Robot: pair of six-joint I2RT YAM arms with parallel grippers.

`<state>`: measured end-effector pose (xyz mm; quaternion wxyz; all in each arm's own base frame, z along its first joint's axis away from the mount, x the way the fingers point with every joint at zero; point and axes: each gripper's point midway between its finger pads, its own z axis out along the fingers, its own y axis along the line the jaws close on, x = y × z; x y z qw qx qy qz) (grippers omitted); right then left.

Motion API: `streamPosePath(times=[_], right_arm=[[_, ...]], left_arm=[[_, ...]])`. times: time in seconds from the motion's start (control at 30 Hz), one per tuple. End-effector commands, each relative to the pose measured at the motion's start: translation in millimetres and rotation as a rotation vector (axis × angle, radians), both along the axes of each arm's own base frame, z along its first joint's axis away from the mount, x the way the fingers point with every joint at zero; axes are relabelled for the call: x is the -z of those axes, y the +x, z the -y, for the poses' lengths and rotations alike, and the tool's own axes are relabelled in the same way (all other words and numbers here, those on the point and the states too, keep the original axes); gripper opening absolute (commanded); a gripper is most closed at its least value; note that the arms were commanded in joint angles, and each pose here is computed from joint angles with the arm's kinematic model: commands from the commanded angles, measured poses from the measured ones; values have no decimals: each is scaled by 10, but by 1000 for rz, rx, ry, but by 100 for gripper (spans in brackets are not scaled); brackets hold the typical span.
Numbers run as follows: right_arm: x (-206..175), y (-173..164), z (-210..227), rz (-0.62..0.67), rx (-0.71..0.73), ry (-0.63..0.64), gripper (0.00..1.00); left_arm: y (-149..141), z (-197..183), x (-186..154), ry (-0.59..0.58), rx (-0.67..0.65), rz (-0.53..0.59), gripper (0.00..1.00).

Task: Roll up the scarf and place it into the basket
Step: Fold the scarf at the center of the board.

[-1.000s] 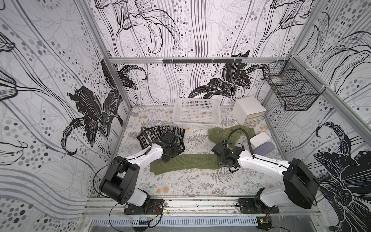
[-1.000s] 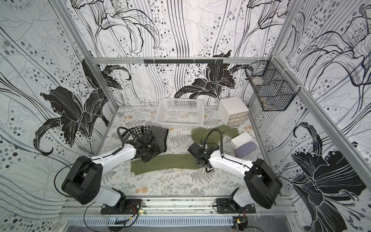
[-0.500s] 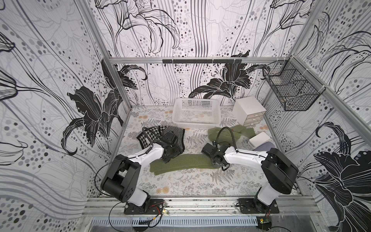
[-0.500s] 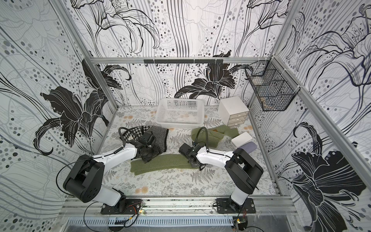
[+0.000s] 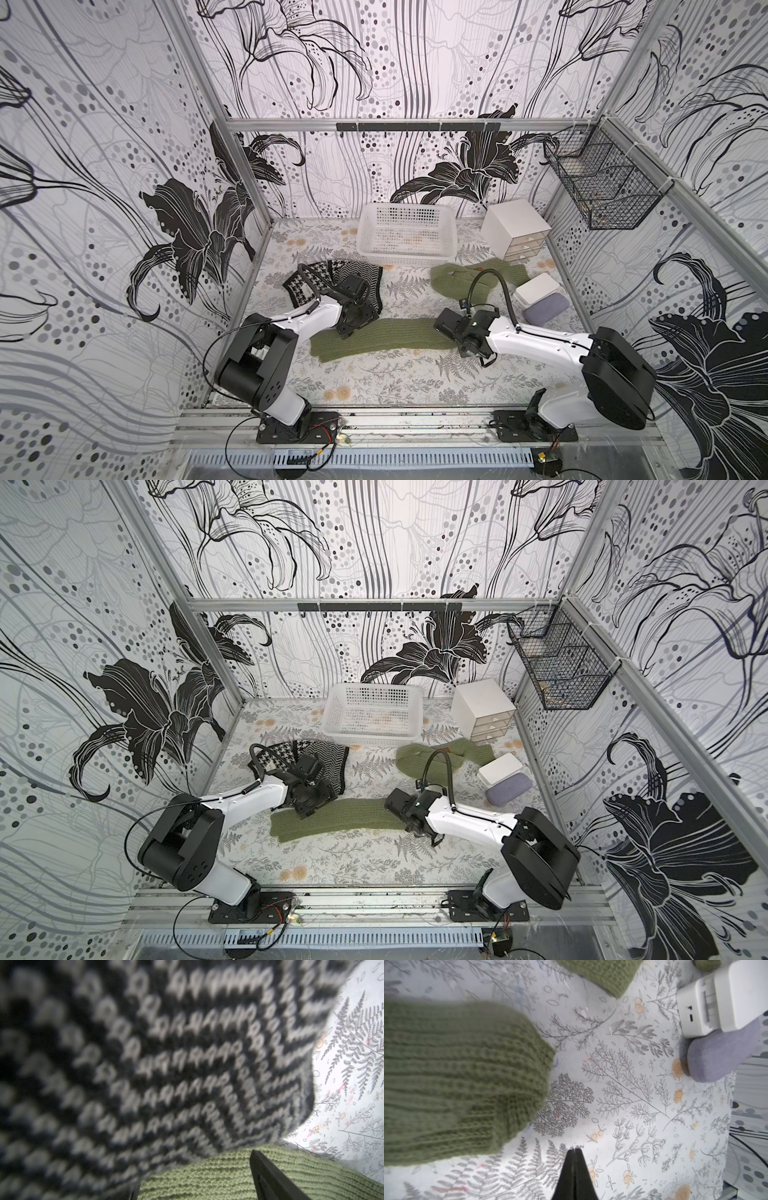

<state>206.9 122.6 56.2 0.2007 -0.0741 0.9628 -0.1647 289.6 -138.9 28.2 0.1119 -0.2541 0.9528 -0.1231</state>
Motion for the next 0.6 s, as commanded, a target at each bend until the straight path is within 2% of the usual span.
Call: streamPosePath(times=[0.0,0.07,0.13,0.2,0.43,0.57], right_arm=[[-24,-4,-40,21,1,69,4],[-90,69,-231,44,-46,154,20],[-149,127,-374,48,-83,191,28],[-156,175,-455,38,-108,185,32],[57,236,-649,-41,-144,152,33],[170,257,-607,-62,-123,87,25]], left_arm=[[89,72,-34,-15,21,26,84],[96,84,-31,-18,23,22,84],[96,87,-34,-19,24,24,84],[94,77,-35,-20,18,27,84],[62,66,-24,-20,22,25,84],[51,56,-19,-18,23,24,84]])
